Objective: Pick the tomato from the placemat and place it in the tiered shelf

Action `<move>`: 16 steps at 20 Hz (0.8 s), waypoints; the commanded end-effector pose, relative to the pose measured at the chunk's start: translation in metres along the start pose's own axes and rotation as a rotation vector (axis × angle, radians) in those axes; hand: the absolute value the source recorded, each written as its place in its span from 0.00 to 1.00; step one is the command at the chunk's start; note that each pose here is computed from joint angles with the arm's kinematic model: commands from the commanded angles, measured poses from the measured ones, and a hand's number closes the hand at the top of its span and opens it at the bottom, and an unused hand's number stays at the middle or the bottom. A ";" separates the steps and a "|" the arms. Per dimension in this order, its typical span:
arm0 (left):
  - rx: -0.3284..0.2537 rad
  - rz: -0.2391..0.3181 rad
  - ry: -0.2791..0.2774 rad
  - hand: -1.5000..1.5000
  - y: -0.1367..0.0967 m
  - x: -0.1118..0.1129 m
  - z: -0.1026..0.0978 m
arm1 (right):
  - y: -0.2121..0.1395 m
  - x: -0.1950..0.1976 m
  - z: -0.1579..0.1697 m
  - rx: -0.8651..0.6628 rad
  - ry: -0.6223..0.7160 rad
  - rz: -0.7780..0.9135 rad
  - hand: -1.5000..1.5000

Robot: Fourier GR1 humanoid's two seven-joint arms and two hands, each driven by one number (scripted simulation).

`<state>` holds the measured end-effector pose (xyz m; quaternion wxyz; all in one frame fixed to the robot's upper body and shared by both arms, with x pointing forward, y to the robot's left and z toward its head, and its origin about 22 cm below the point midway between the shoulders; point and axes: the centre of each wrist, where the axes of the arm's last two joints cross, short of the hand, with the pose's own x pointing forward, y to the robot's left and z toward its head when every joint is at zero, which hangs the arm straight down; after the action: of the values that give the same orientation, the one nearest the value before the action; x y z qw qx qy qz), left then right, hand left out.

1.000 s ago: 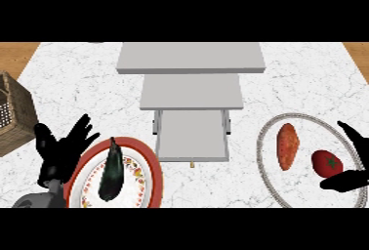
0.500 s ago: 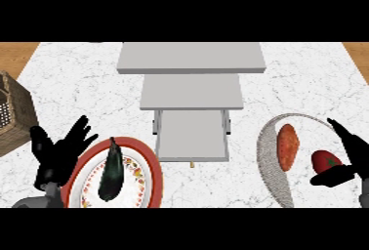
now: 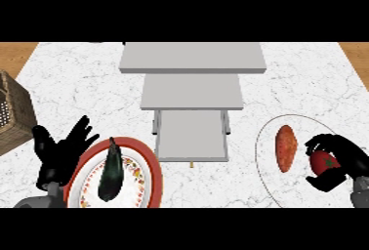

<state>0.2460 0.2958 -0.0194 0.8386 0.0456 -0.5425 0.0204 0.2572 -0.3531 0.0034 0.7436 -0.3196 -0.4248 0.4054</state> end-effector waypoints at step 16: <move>-0.030 -0.006 0.057 0.50 -0.003 -0.006 -0.003 | 0.106 0.280 0.159 -0.094 -0.554 -0.133 1.00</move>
<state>0.2542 0.2897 -0.0184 0.8416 0.0366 -0.5388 0.0101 0.2025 -0.0762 0.0566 0.6336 -0.2106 -0.6007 0.4397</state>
